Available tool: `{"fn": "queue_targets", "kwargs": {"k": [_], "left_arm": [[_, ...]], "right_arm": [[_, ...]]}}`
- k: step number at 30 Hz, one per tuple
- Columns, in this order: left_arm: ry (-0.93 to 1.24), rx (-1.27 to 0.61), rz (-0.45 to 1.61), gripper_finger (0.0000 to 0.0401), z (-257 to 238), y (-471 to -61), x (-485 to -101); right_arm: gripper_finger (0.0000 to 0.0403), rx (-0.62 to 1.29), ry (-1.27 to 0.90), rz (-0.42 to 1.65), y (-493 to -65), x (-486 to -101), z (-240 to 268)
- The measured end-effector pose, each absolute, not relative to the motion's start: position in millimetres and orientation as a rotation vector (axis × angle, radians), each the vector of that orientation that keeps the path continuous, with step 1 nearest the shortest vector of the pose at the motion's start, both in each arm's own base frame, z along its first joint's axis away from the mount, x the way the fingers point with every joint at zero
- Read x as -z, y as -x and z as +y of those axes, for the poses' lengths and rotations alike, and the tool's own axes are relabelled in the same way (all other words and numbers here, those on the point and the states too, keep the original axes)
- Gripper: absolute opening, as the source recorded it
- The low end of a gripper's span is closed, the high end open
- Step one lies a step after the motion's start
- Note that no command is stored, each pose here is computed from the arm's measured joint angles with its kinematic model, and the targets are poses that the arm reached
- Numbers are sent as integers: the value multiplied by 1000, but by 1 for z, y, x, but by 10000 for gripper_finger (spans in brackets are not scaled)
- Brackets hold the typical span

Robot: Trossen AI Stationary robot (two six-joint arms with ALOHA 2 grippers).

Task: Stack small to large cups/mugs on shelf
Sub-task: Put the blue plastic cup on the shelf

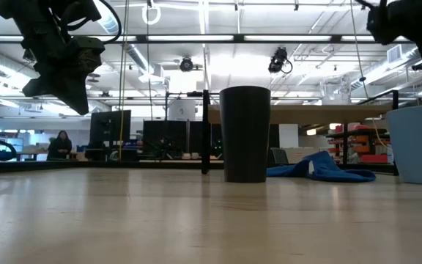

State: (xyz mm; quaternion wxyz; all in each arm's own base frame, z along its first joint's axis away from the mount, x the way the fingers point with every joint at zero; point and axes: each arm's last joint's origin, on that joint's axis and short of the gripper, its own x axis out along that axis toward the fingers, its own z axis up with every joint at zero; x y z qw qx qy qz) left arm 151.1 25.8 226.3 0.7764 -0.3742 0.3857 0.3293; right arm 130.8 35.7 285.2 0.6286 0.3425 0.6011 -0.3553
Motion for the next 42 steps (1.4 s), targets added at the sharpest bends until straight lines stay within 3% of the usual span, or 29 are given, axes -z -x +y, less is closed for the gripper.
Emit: {"fn": "queue_targets", "kwargs": {"k": [21,30,42], "left_arm": [[810,-712,833,28,26,-151,-226],[813,-705,816,40,26,-153,-227],[813,-704,814,28,26,-153,-227]], "right_arm": [[107,867,-822,1348,-136,-233,37],[107,894,-831,1311,-137,-228,36],[106,951,-867,1291,-140,-227,29]]}}
